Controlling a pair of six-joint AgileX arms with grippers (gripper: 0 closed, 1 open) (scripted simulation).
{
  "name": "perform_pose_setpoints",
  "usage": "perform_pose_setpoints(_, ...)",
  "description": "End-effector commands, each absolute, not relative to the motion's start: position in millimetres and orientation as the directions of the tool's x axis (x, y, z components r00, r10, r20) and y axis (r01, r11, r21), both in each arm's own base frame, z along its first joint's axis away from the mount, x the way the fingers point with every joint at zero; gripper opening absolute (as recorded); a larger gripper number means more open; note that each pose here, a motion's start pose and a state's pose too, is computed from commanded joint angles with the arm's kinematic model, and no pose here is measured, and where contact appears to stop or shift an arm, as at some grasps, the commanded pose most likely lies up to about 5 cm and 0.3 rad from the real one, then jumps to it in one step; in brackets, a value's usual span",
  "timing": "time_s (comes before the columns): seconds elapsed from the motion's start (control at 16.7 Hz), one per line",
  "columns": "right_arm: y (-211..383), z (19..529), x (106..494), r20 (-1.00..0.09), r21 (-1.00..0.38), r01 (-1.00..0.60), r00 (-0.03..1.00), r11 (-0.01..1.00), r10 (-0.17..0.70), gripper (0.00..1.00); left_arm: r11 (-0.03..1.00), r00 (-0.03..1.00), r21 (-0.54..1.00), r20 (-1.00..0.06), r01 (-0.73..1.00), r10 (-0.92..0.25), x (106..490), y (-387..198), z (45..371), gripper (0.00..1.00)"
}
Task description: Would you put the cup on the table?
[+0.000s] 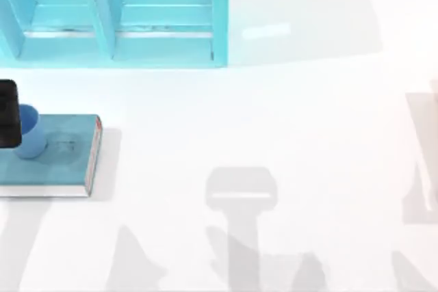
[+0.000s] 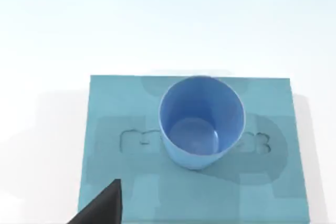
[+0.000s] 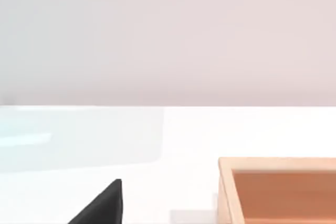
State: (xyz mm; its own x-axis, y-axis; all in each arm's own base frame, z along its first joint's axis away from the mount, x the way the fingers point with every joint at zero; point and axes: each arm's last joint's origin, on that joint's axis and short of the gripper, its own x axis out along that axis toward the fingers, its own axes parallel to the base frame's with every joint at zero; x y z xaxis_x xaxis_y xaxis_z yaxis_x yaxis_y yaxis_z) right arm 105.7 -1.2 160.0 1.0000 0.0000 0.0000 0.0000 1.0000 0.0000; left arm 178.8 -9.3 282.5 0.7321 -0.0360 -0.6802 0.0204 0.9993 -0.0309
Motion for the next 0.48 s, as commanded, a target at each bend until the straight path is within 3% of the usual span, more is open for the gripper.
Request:
perform_pose_setpoints(0.24, -1, 160, 106, 0.0, 0.0, 0.0, 1.0, 1.0, 0.0, 1.0, 1.0, 0.443, -0.008, -0.896, 0.021, -0.017, 252, -17, 298, 1.0)
perform_pose_setpoints(0.48, -1, 160, 106, 0.0, 0.0, 0.0, 1.0, 1.0, 0.0, 1.0, 1.0, 0.182, 0.006, -0.983, 0.025, 0.001, 317, -27, 290, 1.0)
